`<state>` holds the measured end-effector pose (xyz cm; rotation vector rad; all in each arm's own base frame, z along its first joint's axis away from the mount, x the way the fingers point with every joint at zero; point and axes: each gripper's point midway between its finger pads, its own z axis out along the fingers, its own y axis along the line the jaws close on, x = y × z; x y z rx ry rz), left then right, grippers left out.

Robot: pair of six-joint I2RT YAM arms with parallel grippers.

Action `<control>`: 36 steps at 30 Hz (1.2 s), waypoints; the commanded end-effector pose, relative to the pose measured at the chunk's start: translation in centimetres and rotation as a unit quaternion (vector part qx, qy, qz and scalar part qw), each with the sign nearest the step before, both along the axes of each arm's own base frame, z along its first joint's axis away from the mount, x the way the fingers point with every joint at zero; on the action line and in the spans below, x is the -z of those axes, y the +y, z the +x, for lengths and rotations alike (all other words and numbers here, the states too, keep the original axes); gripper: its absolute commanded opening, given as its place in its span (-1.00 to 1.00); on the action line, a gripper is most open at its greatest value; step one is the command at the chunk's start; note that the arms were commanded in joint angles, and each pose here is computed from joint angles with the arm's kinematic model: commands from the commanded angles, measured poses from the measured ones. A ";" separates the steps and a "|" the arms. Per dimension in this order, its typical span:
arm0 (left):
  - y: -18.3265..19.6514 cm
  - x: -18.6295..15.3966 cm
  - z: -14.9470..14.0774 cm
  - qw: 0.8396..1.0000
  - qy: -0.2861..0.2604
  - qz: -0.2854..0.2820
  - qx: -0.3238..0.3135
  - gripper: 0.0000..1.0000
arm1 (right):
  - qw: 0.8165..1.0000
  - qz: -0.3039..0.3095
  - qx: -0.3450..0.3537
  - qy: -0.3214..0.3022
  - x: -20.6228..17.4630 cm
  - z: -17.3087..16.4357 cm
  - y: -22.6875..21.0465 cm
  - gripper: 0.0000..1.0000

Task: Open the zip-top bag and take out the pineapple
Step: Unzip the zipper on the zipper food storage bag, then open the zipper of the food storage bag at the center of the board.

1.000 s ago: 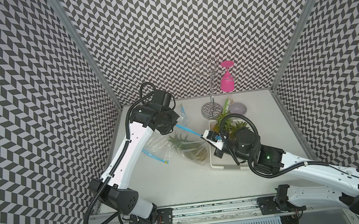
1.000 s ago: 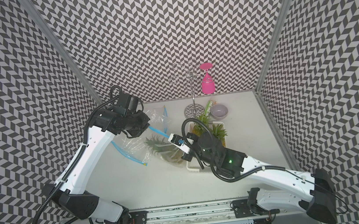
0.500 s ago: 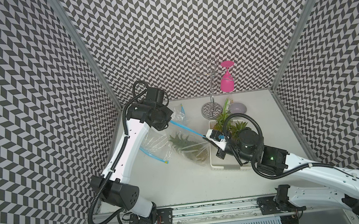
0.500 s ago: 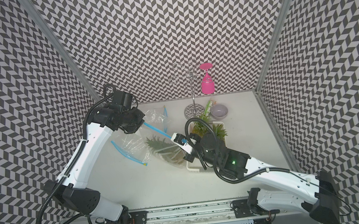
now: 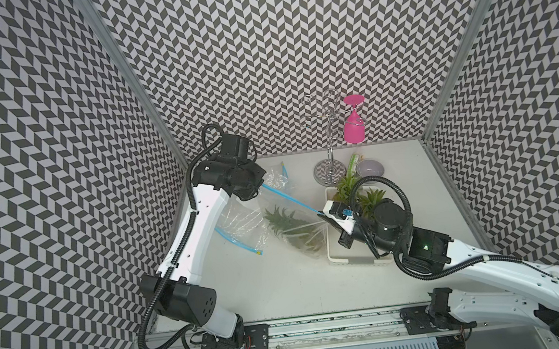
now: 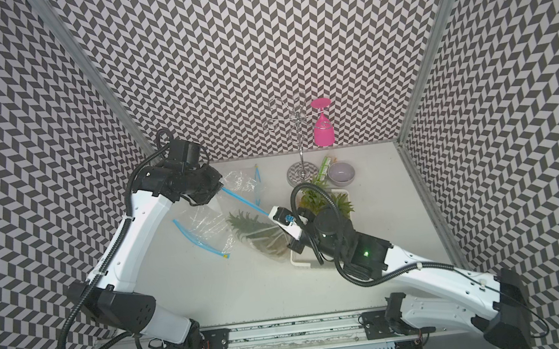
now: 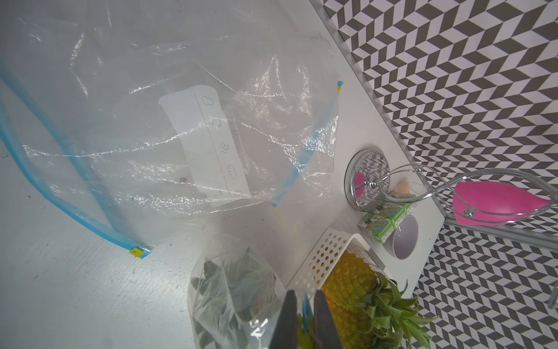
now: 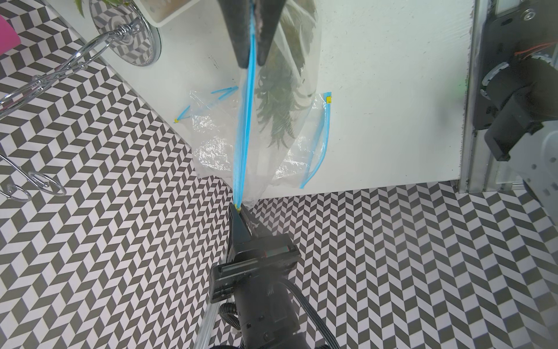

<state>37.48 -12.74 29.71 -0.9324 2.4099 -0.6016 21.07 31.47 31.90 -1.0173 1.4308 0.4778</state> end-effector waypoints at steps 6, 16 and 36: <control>1.3 -2.8 1.6 0.998 -0.064 -0.019 -0.015 -1.00 | 0.998 0.058 -0.016 0.007 -2.7 -0.7 0.0 -1.00; -1.6 -4.0 -0.8 0.991 -0.065 -0.117 0.026 -1.00 | 0.996 0.076 -0.029 0.042 -1.8 0.1 1.2 -1.00; -5.9 -4.3 -3.9 0.982 -0.038 -0.167 0.077 -1.00 | 0.986 0.093 0.036 0.134 -2.5 1.5 -0.4 -0.39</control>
